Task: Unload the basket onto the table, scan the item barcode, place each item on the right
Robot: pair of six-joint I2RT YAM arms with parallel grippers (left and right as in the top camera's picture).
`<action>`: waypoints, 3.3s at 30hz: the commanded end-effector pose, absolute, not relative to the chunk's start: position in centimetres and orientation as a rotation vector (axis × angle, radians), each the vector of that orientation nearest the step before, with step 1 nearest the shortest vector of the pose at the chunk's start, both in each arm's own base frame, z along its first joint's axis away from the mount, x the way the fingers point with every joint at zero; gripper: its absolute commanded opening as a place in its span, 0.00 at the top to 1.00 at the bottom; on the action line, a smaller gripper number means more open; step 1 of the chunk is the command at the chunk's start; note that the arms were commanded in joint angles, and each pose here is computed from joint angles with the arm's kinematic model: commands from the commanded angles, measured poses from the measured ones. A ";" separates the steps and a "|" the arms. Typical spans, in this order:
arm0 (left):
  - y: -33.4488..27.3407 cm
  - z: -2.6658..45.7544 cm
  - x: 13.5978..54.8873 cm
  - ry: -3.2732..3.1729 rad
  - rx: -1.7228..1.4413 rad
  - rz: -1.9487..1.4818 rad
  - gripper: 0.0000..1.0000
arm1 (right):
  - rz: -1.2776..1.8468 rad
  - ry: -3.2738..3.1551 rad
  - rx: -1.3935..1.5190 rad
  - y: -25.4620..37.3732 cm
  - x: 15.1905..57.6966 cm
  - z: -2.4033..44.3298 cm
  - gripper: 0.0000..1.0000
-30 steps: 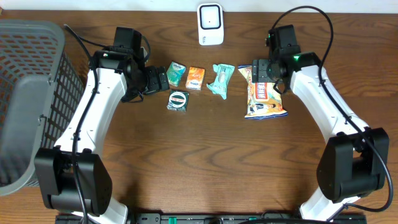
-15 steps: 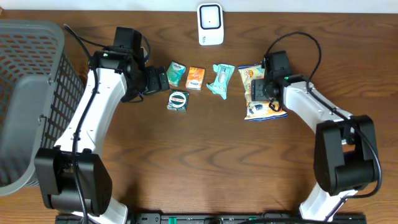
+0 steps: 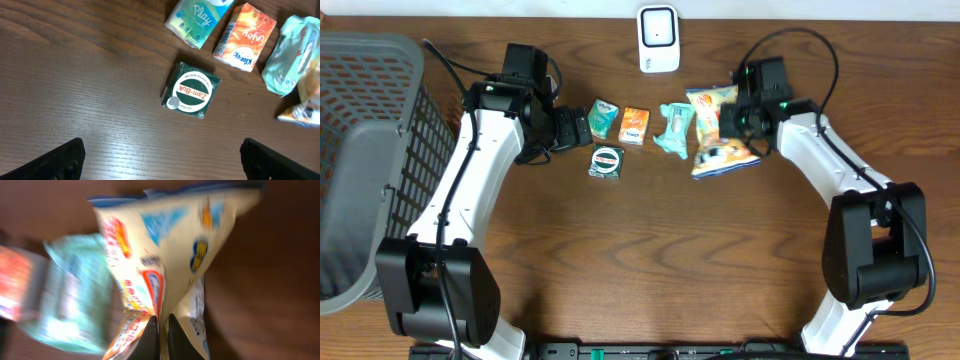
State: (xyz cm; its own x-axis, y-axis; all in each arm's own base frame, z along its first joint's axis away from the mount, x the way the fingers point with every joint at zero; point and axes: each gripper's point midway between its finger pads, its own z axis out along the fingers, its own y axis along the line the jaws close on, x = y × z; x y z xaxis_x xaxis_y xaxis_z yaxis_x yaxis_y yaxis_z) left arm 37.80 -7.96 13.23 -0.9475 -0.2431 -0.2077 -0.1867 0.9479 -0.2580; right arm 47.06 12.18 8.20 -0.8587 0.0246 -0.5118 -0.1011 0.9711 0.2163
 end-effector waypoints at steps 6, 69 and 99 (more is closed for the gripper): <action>-7.7 13.4 38.1 2.859 -0.312 -0.331 0.02 | 0.350 2.539 -0.067 12.9 48.5 10.3 0.69; -7.7 13.4 38.1 2.859 -0.312 -0.331 0.02 | 0.891 2.250 -0.063 27.1 59.1 12.5 0.99; -7.7 13.4 38.1 2.859 -0.312 -0.331 0.02 | -0.053 2.539 0.720 -21.0 52.0 11.5 0.74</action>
State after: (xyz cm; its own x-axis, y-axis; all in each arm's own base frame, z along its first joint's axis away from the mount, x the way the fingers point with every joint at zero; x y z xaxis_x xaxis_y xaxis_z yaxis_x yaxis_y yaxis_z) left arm 37.81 -7.96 13.23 -0.9475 -0.2431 -0.2079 -0.1865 0.9478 -0.2585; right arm 54.59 -13.61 8.01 -0.7971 0.4508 -0.4017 0.3926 0.8924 0.2223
